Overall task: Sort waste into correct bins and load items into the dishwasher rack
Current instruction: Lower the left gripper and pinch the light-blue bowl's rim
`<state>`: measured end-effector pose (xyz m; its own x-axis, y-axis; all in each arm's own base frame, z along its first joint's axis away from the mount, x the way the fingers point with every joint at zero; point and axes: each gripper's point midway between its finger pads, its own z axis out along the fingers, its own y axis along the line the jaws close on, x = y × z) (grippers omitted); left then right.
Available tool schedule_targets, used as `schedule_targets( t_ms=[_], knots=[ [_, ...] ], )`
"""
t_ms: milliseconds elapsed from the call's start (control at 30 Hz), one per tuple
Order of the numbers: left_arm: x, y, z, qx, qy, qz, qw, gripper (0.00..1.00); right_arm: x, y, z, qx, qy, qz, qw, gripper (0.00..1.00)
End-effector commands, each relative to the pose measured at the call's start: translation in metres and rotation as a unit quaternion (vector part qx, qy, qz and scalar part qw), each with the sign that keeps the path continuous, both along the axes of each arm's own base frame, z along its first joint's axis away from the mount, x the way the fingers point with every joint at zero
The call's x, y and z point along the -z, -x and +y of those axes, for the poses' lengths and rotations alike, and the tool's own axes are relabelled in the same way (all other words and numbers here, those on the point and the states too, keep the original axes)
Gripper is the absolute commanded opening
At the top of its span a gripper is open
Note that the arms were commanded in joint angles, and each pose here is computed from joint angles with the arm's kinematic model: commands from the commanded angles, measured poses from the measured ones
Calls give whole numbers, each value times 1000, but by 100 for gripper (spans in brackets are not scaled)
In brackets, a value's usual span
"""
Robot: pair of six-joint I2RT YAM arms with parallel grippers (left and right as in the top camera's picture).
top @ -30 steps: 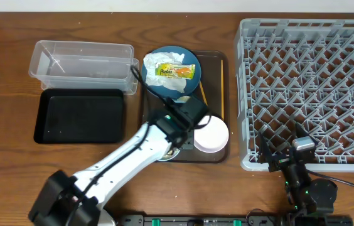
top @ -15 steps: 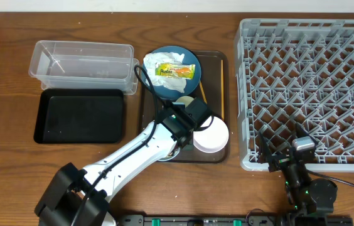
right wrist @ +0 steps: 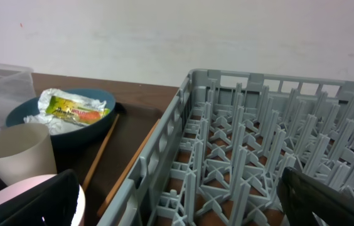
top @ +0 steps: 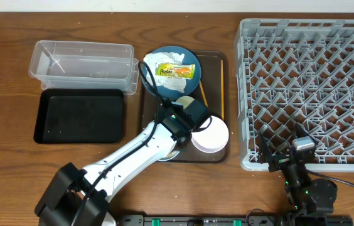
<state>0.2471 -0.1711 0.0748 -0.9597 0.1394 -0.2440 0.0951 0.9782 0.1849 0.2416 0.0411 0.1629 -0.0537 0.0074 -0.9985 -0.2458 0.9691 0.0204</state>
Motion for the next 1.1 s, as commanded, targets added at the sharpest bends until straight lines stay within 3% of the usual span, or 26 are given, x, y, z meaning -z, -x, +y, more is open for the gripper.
schedule_targets(
  t_ms=[0, 467, 1067],
  knots=[
    [7, 10, -15, 56, 31, 36, 997, 40, 1, 1, 3, -8, 2, 1, 1000, 99],
    [32, 34, -6, 117, 15, 82, 990, 39, 1, 1, 3, -8, 2, 1, 1000, 99],
    [29, 51, -36, 155, 28, 63, 986, 36, 1, 1, 3, -8, 2, 1, 1000, 99]
  ],
)
